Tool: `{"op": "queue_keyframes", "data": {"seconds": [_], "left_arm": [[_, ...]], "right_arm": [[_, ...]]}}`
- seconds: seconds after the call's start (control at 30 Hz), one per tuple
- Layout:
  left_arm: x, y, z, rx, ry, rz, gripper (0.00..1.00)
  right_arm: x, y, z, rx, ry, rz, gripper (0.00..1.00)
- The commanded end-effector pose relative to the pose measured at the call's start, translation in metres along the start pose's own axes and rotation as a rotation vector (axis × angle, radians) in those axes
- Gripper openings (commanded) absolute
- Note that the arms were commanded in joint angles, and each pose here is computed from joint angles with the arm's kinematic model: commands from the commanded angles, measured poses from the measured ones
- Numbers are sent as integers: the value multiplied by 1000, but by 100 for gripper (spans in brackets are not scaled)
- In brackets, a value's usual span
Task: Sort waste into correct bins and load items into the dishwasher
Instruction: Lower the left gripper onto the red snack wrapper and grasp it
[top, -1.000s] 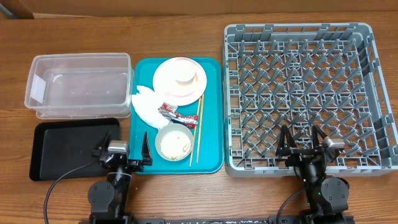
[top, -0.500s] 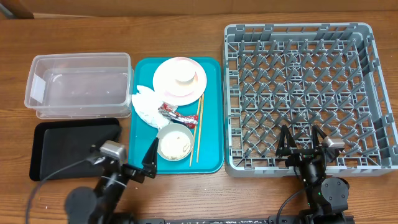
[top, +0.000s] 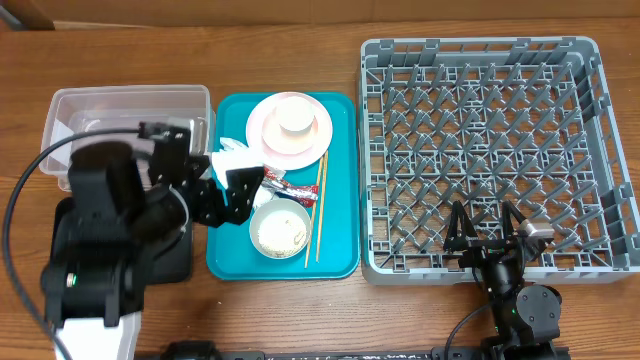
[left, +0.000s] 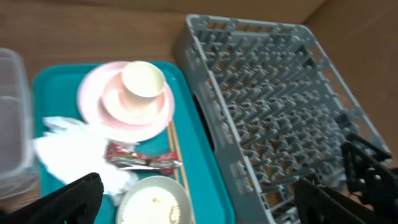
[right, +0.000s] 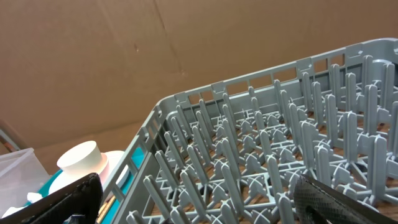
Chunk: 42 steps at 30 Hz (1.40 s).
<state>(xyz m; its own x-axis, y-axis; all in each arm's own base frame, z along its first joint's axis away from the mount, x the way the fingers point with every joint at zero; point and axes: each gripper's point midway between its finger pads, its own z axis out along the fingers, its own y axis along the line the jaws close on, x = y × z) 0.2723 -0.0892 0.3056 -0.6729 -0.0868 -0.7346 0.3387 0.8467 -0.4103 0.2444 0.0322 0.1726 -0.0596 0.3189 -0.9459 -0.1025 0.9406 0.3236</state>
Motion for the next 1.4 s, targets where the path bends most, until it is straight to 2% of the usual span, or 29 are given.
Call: {"op": "queue_keyframes", "data": {"seconds": [0.0, 0.07, 0.13, 0.2, 0.3, 0.4, 0.53, 0.7, 0.9, 1.0, 1.2, 1.37], "left_arm": [[-5, -8, 14, 91, 37, -6, 100], [-3, 0, 26, 87, 76, -59, 100], [3, 10, 41, 79, 125, -148, 88], [7, 17, 51, 70, 161, -220, 88], [11, 24, 58, 49, 185, -239, 86], [21, 51, 57, -116, 204, -310, 84], [35, 79, 48, -307, 225, -393, 88], [44, 98, 40, -428, 242, -391, 88], [54, 103, 42, -451, 265, -400, 86], [62, 102, 48, -455, 298, -391, 81], [81, 85, 95, -442, 412, -329, 79], [101, 78, 137, -431, 490, -354, 79]], "right_arm": [[1, -2, 0, 8, -6, -6, 100], [1, -2, 0, 8, -6, -6, 100], [1, -2, 0, 8, -6, -6, 100], [1, -2, 0, 8, -6, -6, 100], [1, -2, 0, 9, -6, -6, 100], [1, -2, 0, 8, -6, -6, 100], [1, -2, 0, 8, -6, -6, 100], [1, -2, 0, 8, -6, -6, 100], [1, -2, 0, 8, -6, -6, 100], [1, -2, 0, 8, -6, -6, 100], [1, -2, 0, 8, -6, -6, 100], [1, -2, 0, 8, -6, -6, 100]]}}
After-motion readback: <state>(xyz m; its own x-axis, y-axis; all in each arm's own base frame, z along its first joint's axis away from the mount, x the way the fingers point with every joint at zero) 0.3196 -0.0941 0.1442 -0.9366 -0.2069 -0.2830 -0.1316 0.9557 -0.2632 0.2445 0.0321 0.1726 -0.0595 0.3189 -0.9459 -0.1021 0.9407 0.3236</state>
